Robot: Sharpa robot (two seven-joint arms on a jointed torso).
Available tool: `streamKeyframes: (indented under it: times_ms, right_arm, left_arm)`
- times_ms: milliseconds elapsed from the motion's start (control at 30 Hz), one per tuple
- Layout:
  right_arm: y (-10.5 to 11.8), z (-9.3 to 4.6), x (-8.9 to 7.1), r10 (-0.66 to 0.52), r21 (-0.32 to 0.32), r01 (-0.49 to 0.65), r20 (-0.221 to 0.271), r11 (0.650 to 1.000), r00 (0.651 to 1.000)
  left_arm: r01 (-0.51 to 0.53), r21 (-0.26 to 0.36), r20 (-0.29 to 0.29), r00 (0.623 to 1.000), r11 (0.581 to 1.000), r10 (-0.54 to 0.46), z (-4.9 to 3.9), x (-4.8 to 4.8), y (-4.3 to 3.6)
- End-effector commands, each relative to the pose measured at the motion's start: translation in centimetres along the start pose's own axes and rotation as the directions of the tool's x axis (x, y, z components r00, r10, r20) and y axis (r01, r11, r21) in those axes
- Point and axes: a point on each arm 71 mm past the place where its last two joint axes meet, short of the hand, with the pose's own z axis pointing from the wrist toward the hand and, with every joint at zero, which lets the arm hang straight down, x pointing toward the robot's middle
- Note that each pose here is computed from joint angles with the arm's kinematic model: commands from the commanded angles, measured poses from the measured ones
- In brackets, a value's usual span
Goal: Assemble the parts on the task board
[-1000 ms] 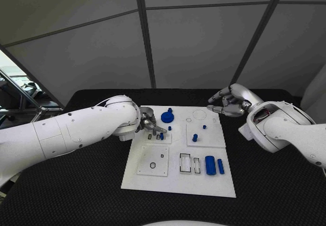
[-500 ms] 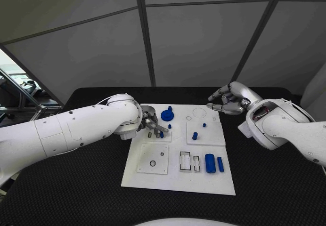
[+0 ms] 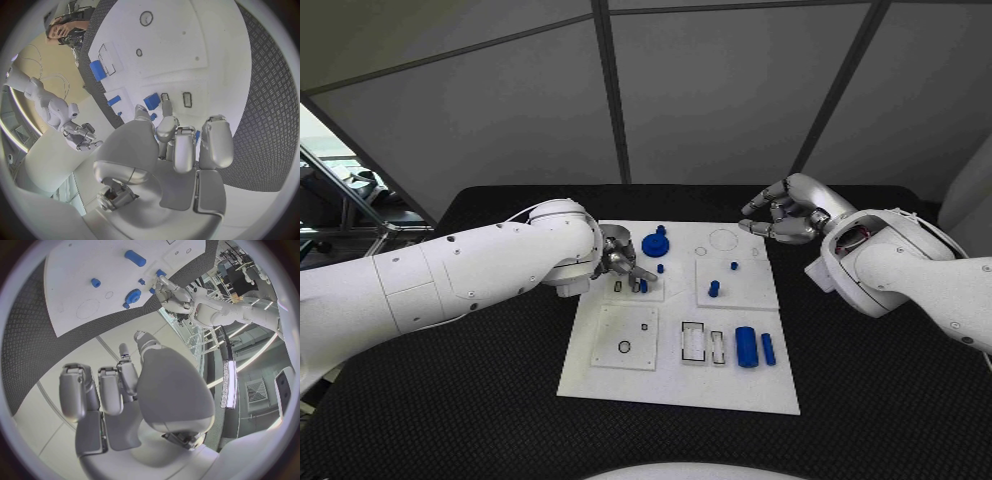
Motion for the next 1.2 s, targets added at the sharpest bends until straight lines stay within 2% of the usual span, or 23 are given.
streamKeyframes:
  times_ms: [33, 433, 1200]
  right_arm:
    - [0.13, 0.07, -0.01, -0.010, -0.004, 0.010, -0.008, 1.000, 1.000]
    - [0.00, 0.20, 0.05, -0.013, 0.004, 0.013, -0.013, 1.000, 1.000]
    - [-0.03, 0.34, 0.21, -0.016, 0.006, 0.016, -0.027, 1.000, 1.000]
  left_arm:
    - [-0.006, 0.004, -0.012, 1.000, 1.000, 0.006, -0.03, 0.04, -0.19]
    - [-0.001, 0.018, -0.024, 1.000, 1.000, 0.001, -0.01, 0.28, -0.73]
    - [0.010, 0.023, -0.032, 0.999, 1.000, -0.010, 0.00, 0.28, -0.65]
